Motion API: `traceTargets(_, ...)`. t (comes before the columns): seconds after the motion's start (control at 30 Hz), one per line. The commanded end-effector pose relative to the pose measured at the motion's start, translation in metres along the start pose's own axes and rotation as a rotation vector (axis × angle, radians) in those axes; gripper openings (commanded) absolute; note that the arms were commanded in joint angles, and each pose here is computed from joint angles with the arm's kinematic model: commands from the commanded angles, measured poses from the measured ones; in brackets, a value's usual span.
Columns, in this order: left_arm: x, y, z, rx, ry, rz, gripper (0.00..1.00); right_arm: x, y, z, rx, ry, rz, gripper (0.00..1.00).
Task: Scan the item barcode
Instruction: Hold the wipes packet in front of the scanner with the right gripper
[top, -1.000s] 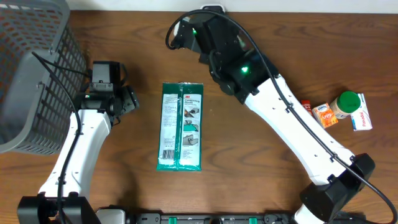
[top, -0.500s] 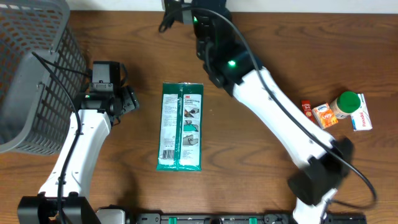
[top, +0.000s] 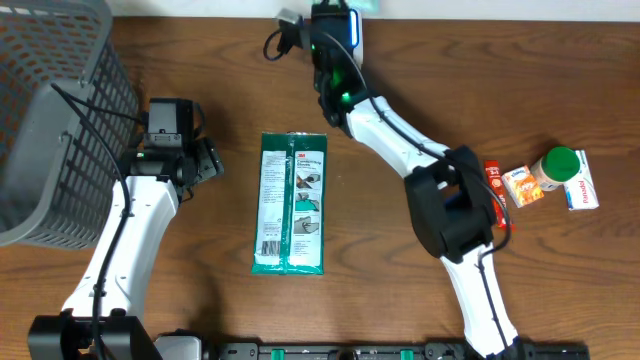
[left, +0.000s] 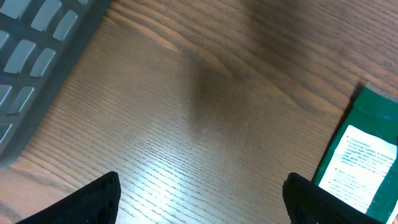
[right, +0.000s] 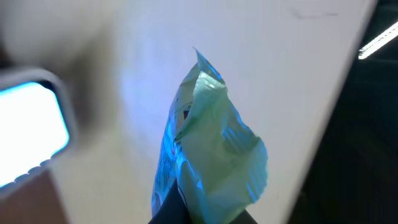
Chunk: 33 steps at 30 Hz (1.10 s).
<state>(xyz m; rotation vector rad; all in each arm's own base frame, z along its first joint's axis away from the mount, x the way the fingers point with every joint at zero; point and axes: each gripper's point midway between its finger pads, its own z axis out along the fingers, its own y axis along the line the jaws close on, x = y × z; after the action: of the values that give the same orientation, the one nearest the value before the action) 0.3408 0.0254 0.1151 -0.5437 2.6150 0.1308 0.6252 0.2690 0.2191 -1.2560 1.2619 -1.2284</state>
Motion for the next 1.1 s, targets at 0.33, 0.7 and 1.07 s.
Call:
traceTargets(0.33, -0.012, -0.001, -0.009, 0.003, -0.04, -0.012, 0.85, -0.002, -0.006, 0.024, -0.096, -0.076, 0.412, 0.01)
traceTargets(0.7, -0.012, -0.001, -0.009, 0.003, -0.04, -0.012, 0.85, -0.002, 0.045, 0.038, -0.157, -0.073, 0.385, 0.01)
traceTargets(1.07, -0.012, -0.001, -0.009, 0.003, -0.04, -0.012, 0.85, -0.006, 0.122, 0.042, -0.239, -0.025, 0.375, 0.01)
